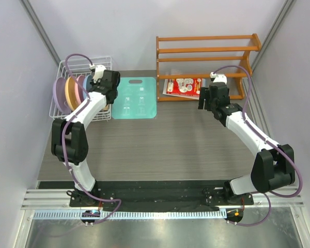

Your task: Unload the plates from the dish rack

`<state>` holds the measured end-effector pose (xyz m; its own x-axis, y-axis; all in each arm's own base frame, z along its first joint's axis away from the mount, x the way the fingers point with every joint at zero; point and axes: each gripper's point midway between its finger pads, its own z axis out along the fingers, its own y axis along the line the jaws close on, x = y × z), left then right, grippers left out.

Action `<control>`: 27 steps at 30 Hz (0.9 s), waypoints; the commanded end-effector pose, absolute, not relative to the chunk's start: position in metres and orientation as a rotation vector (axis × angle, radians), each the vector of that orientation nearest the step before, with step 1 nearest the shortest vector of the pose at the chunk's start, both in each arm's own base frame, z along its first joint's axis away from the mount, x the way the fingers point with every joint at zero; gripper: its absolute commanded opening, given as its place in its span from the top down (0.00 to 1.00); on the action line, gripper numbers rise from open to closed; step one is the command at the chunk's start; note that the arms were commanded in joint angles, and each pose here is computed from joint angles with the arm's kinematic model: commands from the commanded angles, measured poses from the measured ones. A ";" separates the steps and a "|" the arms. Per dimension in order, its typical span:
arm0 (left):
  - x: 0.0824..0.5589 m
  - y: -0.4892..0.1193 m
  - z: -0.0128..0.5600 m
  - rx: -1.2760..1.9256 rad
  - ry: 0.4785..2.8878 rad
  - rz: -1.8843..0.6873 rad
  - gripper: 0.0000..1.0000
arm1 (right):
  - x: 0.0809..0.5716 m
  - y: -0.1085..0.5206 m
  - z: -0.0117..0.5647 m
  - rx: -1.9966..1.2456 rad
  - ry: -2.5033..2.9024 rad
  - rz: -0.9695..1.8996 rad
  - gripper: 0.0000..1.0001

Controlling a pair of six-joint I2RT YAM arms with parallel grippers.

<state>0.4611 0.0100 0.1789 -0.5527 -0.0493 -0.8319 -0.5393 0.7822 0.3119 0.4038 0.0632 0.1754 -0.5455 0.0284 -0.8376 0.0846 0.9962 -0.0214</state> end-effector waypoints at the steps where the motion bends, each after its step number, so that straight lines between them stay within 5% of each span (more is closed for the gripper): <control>1: 0.468 0.001 0.219 -0.486 1.990 0.619 1.00 | 0.413 0.070 0.197 0.080 2.087 -0.033 0.22; 18: 0.436 0.011 0.291 -0.501 1.800 0.964 1.00 | 0.401 0.068 0.199 0.089 2.090 -0.017 0.20; 27: 0.425 -0.010 0.317 -0.453 1.835 0.784 1.00 | 0.393 0.076 0.212 0.089 2.063 0.061 0.20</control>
